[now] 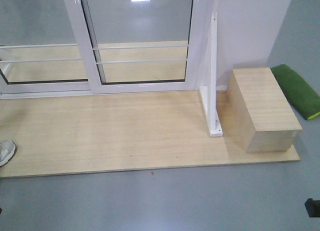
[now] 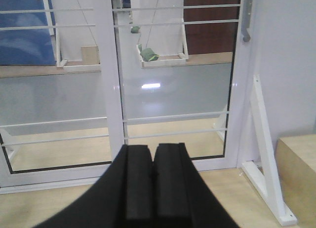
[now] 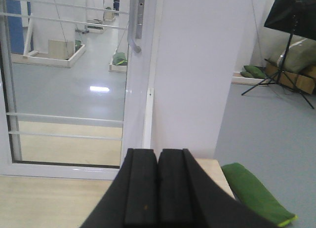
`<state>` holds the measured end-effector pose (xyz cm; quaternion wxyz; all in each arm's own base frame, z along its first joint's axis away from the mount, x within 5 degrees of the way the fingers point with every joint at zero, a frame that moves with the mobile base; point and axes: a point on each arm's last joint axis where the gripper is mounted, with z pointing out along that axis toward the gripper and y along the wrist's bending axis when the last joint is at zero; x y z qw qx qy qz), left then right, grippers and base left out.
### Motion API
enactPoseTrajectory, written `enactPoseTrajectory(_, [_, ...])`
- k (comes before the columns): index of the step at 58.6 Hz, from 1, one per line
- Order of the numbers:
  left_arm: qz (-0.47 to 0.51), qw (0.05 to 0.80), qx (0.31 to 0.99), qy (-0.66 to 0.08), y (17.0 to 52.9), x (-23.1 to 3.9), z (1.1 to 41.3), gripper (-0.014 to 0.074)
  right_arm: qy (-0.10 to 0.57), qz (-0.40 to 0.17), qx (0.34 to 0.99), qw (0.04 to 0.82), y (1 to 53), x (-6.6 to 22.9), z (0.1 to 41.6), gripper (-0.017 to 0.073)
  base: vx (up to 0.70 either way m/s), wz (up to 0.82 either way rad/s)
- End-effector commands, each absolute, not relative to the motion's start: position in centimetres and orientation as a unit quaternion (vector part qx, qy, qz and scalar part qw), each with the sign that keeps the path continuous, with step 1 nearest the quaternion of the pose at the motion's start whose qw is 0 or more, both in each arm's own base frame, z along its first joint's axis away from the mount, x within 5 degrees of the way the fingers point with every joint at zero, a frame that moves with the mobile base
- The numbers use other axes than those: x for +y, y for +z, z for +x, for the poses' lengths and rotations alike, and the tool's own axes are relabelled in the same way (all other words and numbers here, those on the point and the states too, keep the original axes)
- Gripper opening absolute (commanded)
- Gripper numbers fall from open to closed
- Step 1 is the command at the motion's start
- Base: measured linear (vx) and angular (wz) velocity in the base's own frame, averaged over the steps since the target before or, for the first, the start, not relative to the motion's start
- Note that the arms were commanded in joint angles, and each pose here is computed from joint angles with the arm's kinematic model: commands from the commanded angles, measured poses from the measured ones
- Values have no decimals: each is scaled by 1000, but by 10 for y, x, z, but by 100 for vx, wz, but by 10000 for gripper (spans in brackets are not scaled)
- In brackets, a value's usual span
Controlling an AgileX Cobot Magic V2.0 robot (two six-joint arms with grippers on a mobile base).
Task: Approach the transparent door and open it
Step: 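Drive closer and stop facing the door's silver handle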
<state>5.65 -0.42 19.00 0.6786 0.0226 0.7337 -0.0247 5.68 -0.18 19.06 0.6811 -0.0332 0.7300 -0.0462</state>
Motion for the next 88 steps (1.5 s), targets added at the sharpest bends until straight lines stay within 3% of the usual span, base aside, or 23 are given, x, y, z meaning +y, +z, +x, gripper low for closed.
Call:
enactPoseTrajectory(1, [16,704,710,-31,193,-4,57,-6,-52,-38,695,716,199,-1,56,-6,51,24])
enactPoseTrajectory(88, [16,704,710,-31,193,-4,57,-6,-52,-38,695,716,199,-1,56,-6,39,5])
